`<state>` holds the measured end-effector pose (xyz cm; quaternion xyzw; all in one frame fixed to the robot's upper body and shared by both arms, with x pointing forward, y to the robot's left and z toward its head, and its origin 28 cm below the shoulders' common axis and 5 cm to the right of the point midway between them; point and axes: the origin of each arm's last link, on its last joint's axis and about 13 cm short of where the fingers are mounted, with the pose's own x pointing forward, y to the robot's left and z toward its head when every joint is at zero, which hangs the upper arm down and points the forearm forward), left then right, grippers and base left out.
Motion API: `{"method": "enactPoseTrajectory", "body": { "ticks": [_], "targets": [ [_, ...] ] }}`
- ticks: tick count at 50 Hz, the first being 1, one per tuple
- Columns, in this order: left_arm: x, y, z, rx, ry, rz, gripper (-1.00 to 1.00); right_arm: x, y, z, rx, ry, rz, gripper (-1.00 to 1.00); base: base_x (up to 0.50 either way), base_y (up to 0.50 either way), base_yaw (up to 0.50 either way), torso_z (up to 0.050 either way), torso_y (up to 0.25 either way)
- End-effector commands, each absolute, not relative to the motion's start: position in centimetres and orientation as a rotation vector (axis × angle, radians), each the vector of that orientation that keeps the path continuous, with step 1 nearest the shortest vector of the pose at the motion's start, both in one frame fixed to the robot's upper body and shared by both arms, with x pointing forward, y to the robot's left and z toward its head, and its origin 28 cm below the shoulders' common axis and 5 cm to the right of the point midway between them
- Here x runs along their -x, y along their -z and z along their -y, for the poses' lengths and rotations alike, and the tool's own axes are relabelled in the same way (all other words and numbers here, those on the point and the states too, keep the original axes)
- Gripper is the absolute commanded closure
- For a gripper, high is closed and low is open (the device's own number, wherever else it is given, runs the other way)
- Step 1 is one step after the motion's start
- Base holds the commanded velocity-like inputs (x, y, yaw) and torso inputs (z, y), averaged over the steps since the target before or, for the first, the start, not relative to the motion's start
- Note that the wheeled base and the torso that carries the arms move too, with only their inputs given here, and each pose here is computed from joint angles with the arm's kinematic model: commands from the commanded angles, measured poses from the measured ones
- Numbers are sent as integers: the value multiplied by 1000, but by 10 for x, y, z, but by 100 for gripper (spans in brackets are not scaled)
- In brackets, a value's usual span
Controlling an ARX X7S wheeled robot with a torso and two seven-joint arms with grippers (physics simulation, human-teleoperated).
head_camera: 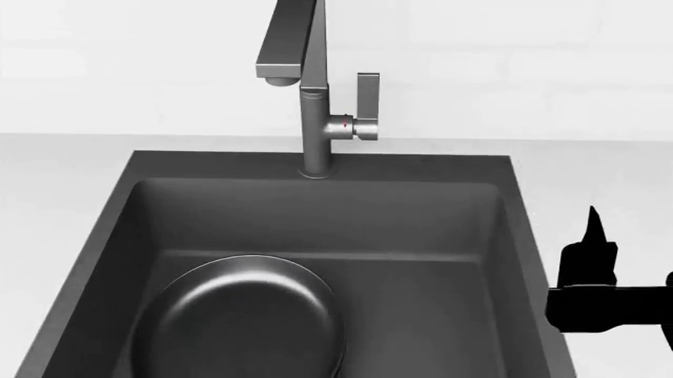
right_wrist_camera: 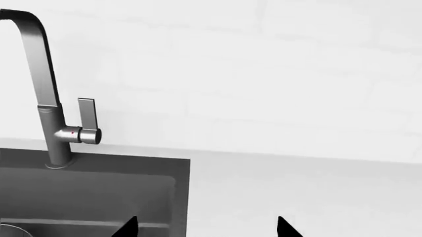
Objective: Pick the pan and sponge and place them into the sink. Then turn on the water.
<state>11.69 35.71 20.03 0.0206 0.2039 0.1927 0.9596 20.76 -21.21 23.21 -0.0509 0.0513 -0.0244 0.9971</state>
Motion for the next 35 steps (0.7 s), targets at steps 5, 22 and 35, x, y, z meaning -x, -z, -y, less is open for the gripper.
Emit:
{"method": "enactPoseTrajectory", "body": {
  "ticks": [5,22,35],
  "targets": [
    [-95,-230,-341,-37,-336,-368,-100,-213,-227,210,106,32,-123,-100,0,0,0,0,0],
    [-74,-234,-340,-21,-335,-484,-100,-219,-224,209,104,17,-138,-100,0,0,0,0,0],
    [-91,-222,-332,-21,-323,-440,-100,-218,-210,210,90,17,-149,-100,0,0,0,0,0]
  ]
}}
